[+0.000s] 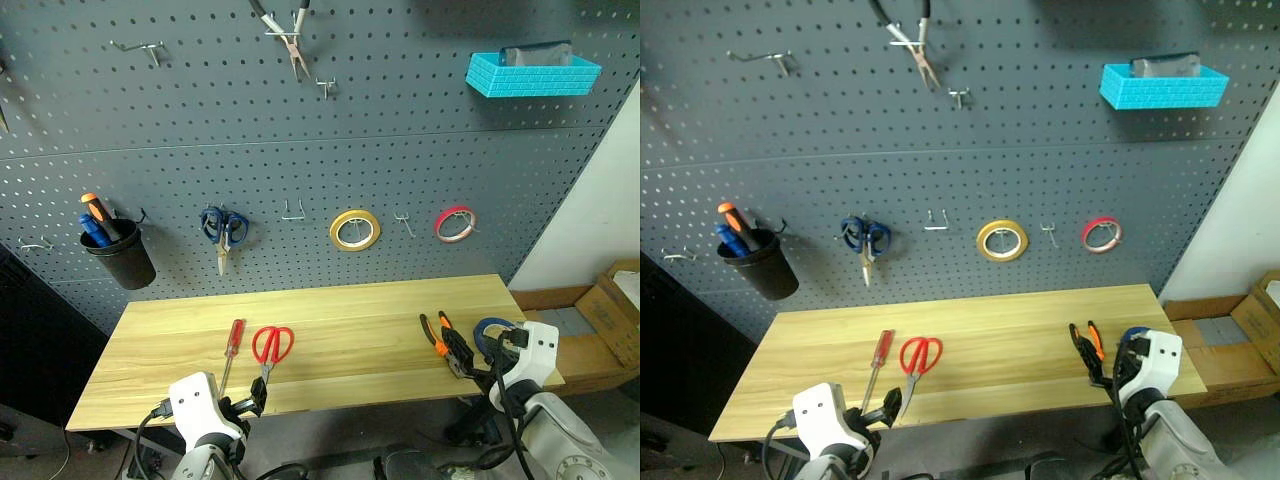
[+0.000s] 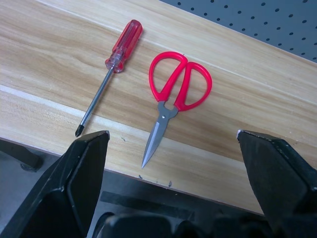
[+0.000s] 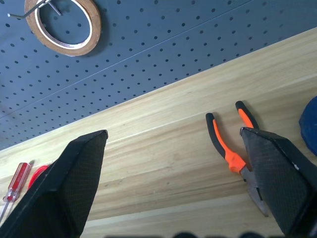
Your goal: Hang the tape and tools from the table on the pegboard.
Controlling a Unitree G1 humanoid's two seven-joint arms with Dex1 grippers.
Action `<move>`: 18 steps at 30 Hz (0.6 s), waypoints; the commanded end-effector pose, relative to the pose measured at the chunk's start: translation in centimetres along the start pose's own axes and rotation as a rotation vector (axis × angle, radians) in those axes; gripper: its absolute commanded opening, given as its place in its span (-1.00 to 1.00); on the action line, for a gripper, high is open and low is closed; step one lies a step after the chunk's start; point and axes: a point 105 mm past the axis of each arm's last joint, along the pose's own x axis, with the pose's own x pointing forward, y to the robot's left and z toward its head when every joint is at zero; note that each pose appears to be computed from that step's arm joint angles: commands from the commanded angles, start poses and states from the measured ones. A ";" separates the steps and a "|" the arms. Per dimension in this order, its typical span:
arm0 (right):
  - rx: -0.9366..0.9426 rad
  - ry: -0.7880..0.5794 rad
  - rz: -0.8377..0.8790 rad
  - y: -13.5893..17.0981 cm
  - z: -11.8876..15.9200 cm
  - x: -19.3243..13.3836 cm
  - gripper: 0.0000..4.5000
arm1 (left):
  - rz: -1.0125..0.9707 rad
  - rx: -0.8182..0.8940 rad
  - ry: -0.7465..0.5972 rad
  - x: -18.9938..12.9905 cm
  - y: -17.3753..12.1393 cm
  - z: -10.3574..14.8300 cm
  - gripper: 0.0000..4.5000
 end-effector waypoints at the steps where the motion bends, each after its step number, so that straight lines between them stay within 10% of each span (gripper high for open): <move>1: -0.019 -0.056 0.035 1.1 1.6 -0.2 1.00 | -0.010 0.000 -0.063 -0.6 -0.2 1.5 0.97; 18: -0.014 -0.048 0.030 0.6 1.1 -0.1 1.00 | -0.011 0.002 -0.080 -0.7 -0.1 2.1 0.97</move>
